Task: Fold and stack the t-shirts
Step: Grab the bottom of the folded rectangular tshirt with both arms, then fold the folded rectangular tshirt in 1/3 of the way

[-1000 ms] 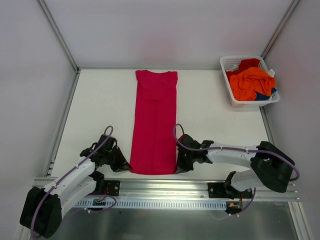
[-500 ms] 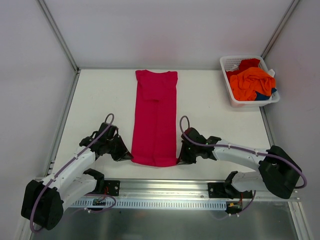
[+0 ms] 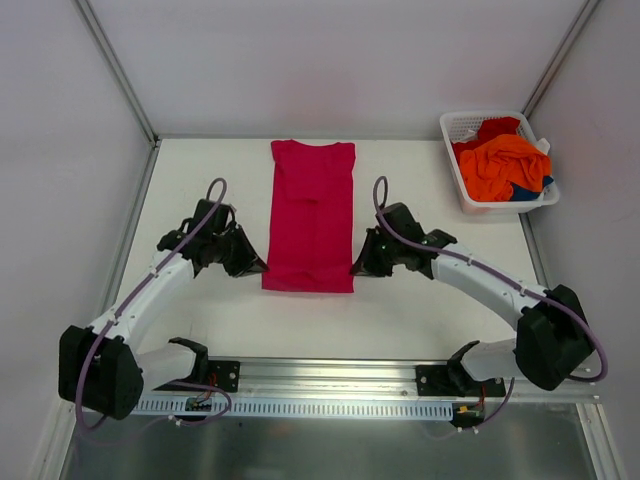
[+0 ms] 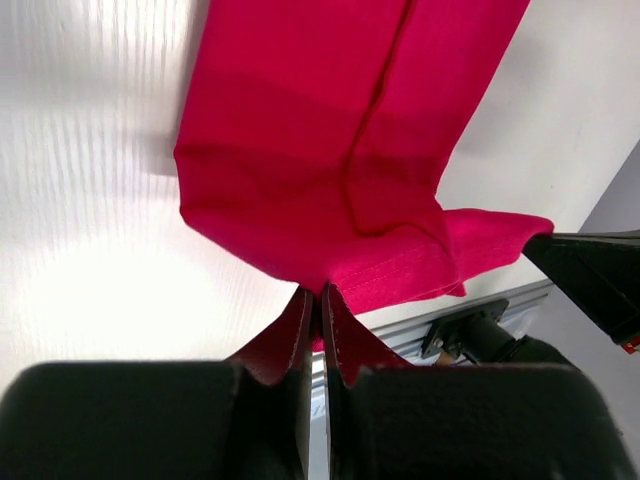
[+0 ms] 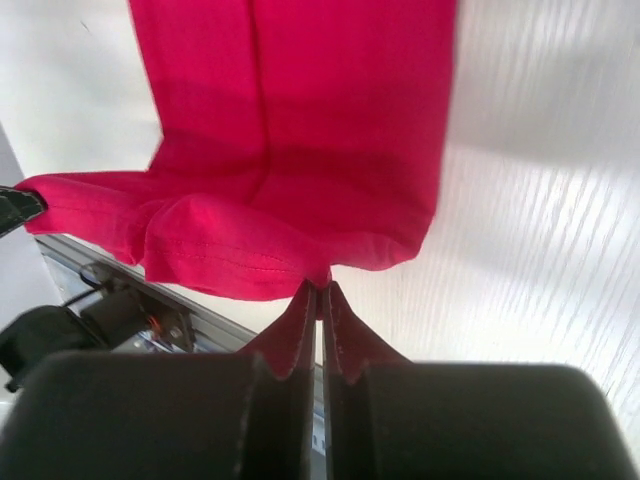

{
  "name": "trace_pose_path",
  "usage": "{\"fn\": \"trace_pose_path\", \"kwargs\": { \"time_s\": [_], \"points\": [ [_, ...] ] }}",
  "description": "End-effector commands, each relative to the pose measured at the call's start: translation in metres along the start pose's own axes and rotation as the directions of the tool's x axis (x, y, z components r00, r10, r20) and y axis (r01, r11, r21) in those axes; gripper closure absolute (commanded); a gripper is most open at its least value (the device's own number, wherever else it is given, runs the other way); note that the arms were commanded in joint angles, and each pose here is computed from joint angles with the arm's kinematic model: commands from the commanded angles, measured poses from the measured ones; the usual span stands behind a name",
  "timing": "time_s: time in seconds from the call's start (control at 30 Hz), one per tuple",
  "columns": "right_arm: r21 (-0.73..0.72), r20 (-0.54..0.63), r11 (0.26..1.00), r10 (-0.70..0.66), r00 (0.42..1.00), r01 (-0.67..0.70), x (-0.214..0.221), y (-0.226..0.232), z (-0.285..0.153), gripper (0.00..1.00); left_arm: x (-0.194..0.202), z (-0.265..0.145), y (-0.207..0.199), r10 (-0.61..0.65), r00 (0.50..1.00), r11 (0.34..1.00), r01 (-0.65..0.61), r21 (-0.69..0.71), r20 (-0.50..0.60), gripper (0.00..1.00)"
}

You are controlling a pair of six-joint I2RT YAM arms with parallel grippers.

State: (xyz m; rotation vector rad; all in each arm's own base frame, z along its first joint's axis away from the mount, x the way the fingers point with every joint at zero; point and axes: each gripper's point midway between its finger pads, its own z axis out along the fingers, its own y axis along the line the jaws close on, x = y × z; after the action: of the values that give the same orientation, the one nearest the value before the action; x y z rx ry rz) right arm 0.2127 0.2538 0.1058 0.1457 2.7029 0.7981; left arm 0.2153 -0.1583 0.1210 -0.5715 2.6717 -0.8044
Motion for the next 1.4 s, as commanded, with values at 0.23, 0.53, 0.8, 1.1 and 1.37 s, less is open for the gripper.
{"fn": "trace_pose_path", "kwargs": {
  "time_s": [0.23,0.53,0.8,1.1,1.37],
  "points": [
    [-0.06,0.019,0.995,-0.078,0.997,0.079,-0.07,0.03,-0.002,0.99,-0.076,0.006,-0.03,0.096,0.993,0.995,-0.094,-0.021,0.074,1.0],
    [-0.061,0.025,0.995,-0.081,0.996,0.082,-0.105,0.033,0.016,1.0,-0.11,0.021,-0.039,0.091,0.993,0.996,-0.092,0.004,0.069,1.0],
    [-0.067,0.029,0.997,-0.047,0.998,0.049,-0.13,0.025,0.026,1.0,-0.136,0.035,-0.053,0.106,0.992,0.994,-0.108,0.032,0.075,1.0],
    [-0.052,0.034,0.997,-0.058,0.998,0.06,-0.147,0.017,0.043,0.99,-0.152,0.059,-0.051,0.109,0.993,0.994,-0.11,0.011,0.055,1.0],
    [-0.062,0.057,0.994,-0.083,0.995,0.087,-0.168,0.018,0.054,1.0,-0.166,0.075,-0.053,0.1,0.994,0.995,-0.1,0.006,0.048,1.0]
  ]
}}
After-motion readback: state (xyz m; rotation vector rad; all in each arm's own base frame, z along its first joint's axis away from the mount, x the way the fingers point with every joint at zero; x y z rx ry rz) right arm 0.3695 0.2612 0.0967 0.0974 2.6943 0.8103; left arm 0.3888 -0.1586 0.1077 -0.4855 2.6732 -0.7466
